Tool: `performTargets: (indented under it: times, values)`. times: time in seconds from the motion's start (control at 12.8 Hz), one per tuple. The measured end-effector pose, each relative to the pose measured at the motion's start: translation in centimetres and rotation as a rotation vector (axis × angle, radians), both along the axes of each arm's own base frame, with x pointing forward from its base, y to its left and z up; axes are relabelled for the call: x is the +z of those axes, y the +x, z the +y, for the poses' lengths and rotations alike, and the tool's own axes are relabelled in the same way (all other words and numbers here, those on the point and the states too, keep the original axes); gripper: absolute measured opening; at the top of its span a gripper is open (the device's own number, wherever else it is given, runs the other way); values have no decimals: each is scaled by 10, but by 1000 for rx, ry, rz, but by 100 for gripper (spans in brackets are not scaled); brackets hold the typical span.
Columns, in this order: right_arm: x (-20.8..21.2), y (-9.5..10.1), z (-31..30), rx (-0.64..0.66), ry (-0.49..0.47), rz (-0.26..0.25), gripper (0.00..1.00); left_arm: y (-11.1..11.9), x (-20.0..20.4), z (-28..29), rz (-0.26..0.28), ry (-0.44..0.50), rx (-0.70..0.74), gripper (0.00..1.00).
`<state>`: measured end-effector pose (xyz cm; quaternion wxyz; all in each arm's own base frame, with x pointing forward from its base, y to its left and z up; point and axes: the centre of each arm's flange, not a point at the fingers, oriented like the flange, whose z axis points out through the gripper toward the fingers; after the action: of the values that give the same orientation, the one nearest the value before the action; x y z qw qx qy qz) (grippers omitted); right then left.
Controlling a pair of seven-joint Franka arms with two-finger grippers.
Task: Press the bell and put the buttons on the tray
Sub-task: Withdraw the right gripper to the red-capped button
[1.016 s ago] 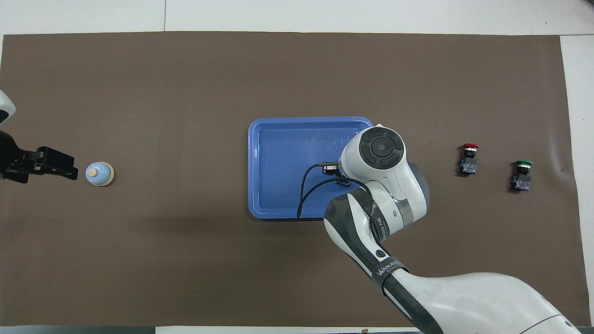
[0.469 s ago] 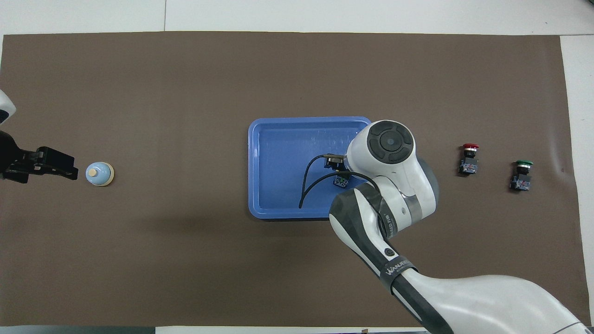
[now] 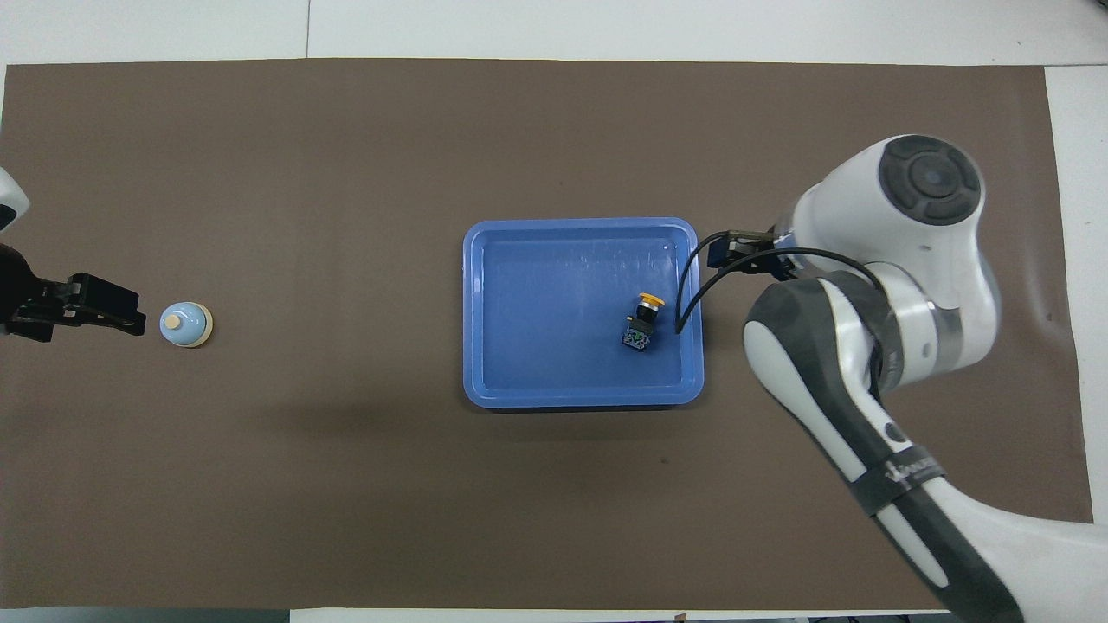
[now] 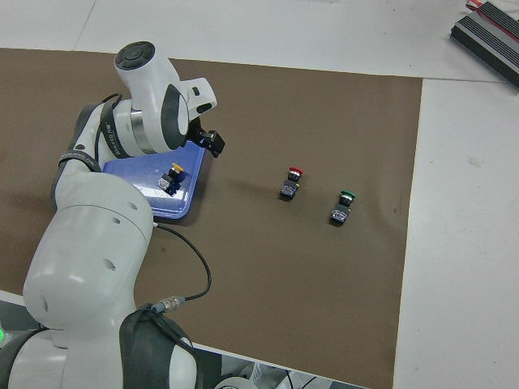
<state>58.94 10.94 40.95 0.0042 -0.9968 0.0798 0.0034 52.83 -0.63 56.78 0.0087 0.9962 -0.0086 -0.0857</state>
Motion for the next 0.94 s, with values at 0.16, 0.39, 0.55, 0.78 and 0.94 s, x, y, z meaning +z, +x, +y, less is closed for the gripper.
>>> performTargets:
  times: [0.16,0.39,0.55,0.78,0.94]
  values:
    - [-10,5,-76,38,0,19,100,0,0,0,0,0,0,100]
    - [-33,-2,-131,16,0,6,100,0,0,0,0,0,0,100]
    - [-59,-13,-143,-6,-2,-21,100,0,0,0,0,0,0,100]
    - [-91,-28,-154,-27,-5,-51,100,0,0,0,0,0,0,100]
    - [-110,-34,-153,-18,-7,-58,100,0,0,0,0,0,0,100]
